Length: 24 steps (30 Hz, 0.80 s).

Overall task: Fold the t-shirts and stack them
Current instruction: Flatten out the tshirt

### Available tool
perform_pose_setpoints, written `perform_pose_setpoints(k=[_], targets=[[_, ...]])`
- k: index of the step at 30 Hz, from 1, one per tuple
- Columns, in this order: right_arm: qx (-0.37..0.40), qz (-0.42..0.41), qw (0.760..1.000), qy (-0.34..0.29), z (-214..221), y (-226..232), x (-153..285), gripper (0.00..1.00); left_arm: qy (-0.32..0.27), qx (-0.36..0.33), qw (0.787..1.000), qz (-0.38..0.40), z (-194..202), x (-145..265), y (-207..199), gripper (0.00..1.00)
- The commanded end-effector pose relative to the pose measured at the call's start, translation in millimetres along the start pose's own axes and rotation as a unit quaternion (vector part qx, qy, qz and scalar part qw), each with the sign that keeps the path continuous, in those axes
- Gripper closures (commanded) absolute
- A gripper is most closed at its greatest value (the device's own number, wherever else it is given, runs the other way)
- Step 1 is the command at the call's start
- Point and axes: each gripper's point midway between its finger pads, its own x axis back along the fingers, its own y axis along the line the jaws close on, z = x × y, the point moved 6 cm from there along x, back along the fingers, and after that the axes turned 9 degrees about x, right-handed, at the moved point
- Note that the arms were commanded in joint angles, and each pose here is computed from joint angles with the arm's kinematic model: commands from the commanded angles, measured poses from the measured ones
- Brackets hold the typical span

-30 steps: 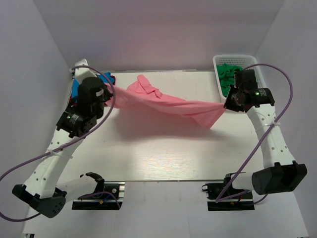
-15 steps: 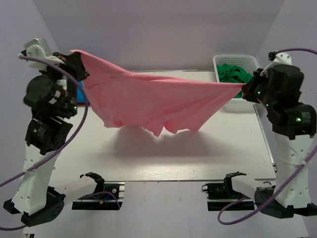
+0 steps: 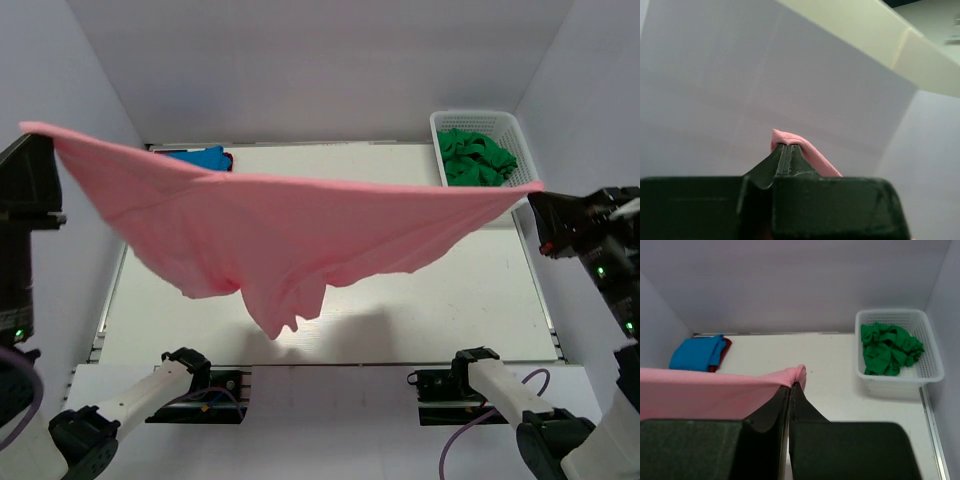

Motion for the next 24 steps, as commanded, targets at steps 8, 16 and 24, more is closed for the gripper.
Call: perform_pose_setpoints(k=[8,16,24], targets=[[0.002,-0.049,0.998,-0.046,2.2,15.2,49.6,1.00,0.043,0.039,0.992,0.109,-12.3,36.1,-23.6,1.00],[-0.012,-0.007,1.000,0.005,31.8,3.7,22.3,1.00,0.109,0.005,0.993,0.039,58.6,1.7,-0.2,1.00],[-0.057,-0.010,0.985,0.161,159.9,-2.7,-85.0,1.00,0.218,-0.071,0.969,-0.092,223.6,-39.1,68.1,1.00]])
